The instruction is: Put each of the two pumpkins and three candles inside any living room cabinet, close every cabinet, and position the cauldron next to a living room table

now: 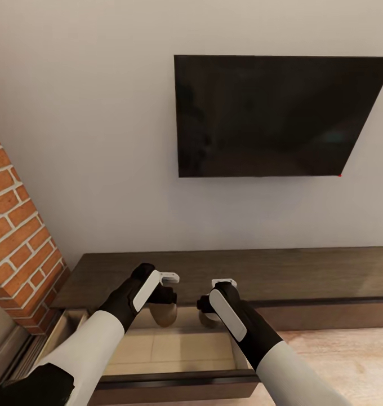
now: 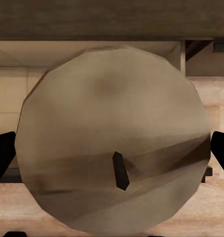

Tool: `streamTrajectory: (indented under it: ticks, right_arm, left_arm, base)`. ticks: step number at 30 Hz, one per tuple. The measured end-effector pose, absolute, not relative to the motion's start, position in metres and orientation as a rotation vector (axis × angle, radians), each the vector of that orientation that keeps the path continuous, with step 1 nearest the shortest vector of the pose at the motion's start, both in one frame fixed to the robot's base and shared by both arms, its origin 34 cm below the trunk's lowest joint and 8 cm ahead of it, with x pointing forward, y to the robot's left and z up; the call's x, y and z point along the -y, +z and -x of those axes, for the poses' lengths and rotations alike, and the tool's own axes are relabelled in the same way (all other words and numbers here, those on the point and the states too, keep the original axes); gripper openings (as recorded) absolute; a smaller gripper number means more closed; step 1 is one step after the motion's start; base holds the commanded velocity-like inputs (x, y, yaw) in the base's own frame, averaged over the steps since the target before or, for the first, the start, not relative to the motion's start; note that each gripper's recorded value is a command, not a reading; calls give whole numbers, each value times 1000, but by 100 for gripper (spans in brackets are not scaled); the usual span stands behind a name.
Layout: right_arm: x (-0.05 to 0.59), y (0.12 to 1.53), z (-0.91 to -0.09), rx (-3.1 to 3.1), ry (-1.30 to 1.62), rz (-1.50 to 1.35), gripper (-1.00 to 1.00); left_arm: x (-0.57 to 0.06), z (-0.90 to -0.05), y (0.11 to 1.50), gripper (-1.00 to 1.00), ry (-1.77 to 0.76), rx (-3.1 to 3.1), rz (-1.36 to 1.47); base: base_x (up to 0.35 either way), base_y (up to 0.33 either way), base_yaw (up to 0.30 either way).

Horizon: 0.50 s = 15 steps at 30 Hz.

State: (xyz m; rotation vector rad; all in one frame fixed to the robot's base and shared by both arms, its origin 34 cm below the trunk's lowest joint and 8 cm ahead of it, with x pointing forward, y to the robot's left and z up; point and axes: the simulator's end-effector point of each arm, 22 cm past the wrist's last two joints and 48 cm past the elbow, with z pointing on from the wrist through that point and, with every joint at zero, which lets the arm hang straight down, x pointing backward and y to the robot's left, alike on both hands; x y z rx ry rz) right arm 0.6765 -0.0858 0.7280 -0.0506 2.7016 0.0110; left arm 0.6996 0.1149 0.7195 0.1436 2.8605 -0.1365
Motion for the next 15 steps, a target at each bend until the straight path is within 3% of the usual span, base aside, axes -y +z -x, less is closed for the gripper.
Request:
streamTrajectory:
  ticks: [15]
  right_arm:
    - [85,703,-675,-2701,14,51,-100]
  left_arm:
    - [-116,-696,691,-100,-134,-2868,-143]
  base:
    - [0,0,0]
